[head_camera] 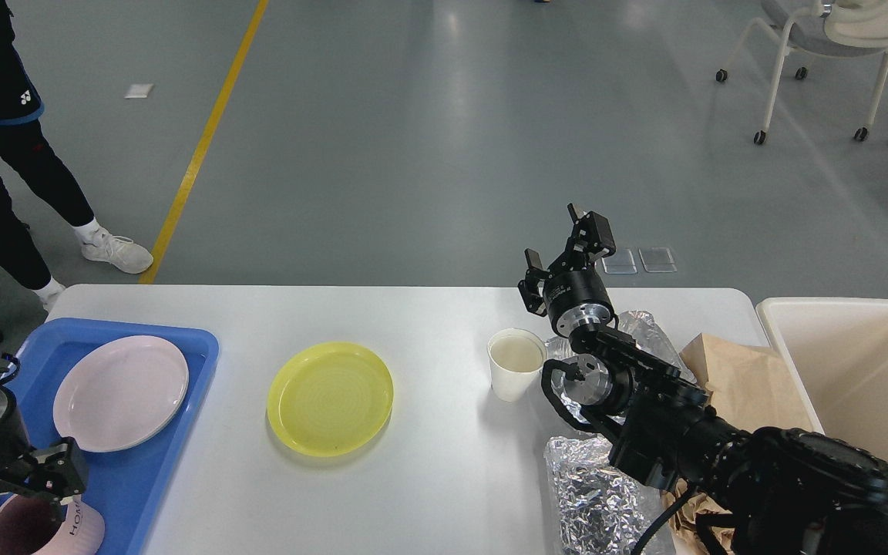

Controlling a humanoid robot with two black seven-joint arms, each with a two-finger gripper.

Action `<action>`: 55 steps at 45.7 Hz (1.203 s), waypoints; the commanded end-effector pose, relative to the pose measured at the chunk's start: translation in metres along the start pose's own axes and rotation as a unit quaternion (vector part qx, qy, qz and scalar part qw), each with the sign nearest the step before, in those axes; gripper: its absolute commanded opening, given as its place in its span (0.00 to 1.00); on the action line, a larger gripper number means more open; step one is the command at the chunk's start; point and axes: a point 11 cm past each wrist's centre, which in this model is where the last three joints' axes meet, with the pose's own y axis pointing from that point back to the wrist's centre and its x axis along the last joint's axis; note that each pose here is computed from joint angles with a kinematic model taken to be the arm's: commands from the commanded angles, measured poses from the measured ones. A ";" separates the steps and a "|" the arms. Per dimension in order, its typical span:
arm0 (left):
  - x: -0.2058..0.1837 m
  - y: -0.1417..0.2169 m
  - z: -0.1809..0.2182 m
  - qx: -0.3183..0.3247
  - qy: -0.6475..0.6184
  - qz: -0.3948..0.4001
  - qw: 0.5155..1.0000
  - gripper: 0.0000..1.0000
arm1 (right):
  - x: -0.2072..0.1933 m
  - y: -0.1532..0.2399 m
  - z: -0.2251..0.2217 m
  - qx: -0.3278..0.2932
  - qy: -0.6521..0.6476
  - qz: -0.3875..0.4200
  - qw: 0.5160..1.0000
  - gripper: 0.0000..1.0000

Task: Tidy desktop
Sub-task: 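Move the left gripper to the yellow plate's rim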

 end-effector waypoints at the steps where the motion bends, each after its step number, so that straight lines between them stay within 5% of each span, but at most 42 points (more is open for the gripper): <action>1: 0.000 0.042 0.003 -0.023 -0.039 -0.012 0.999 0.99 | 0.000 0.000 0.000 0.000 0.000 0.000 1.000 1.00; 16: 0.012 0.188 0.063 -0.058 -0.096 0.165 0.980 0.99 | 0.000 0.000 0.000 0.000 0.000 0.000 1.000 1.00; 22: 0.006 0.217 0.103 -0.065 -0.125 0.192 0.971 0.99 | 0.000 0.000 0.000 0.000 0.000 0.000 1.000 1.00; 29: -0.004 0.211 0.140 -0.037 -0.170 0.185 0.967 0.99 | -0.001 0.000 0.001 0.000 0.000 -0.001 1.000 1.00; 38: -0.005 0.141 0.191 -0.023 -0.211 0.127 0.969 0.99 | -0.001 0.000 0.000 0.000 -0.001 -0.001 1.000 1.00; 55: 0.014 0.078 0.250 -0.088 -0.136 0.225 0.961 0.99 | -0.001 0.000 0.000 0.000 -0.001 0.000 1.000 1.00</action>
